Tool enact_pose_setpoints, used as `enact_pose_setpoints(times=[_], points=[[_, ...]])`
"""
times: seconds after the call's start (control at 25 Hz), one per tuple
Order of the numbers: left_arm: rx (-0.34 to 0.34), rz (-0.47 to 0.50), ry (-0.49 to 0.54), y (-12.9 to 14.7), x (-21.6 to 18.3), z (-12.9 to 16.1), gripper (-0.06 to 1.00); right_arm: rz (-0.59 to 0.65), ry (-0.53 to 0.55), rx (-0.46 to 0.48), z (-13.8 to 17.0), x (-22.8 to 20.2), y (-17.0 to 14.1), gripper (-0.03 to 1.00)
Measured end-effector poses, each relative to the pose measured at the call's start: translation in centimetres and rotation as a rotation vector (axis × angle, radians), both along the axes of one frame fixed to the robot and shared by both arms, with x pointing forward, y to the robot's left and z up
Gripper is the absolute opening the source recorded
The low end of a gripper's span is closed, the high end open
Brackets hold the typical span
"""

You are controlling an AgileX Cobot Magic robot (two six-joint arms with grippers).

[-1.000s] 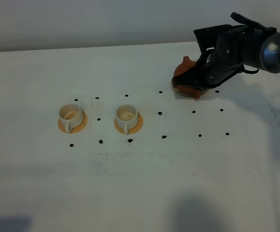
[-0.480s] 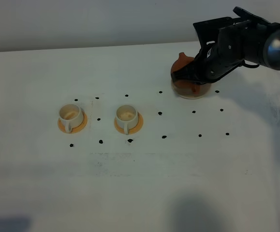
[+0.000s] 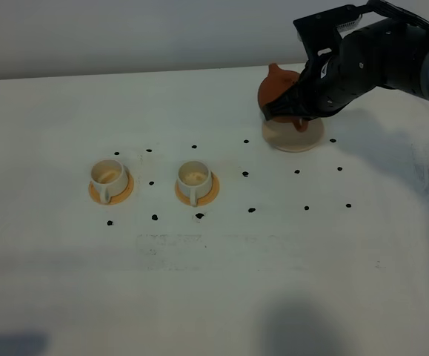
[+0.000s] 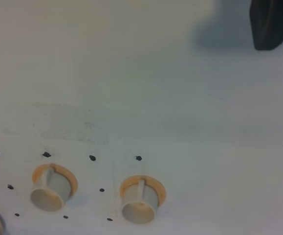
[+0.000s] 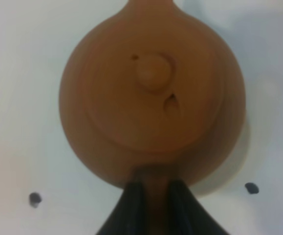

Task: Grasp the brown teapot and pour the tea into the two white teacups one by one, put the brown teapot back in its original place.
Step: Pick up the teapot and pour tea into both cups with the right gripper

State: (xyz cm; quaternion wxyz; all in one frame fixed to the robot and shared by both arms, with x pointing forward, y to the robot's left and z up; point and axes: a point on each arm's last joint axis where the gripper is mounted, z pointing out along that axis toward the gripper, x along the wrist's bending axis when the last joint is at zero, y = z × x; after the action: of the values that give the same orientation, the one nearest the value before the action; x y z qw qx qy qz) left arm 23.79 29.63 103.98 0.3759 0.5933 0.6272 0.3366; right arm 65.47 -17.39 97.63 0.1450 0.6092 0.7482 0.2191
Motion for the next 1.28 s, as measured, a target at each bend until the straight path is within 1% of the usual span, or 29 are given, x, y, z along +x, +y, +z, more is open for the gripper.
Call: enact_pose_setpoints(times=[0.4,0.56,0.76,1.08,1.28], points=[[0.0,0.0,0.0,0.0,0.0,0.0,0.33,0.054,-0.081,0.011,1.7,-4.0,0.4,0.09],[0.0,0.0,0.0,0.0,0.0,0.0,0.33,0.094,-0.098,-0.002,1.8,-5.8,0.8,0.09],[0.0,0.0,0.0,0.0,0.0,0.0,0.33,0.169,-0.093,-0.028,1.1,-7.5,2.4,0.09],[-0.001,0.001,0.0,0.0,0.0,0.0,0.33,0.311,-0.115,-0.088,0.8,-9.3,5.6,0.09],[-0.001,0.001,0.0,0.0,0.0,0.0,0.33,0.379,-0.121,-0.177,0.7,-9.9,6.3,0.09]])
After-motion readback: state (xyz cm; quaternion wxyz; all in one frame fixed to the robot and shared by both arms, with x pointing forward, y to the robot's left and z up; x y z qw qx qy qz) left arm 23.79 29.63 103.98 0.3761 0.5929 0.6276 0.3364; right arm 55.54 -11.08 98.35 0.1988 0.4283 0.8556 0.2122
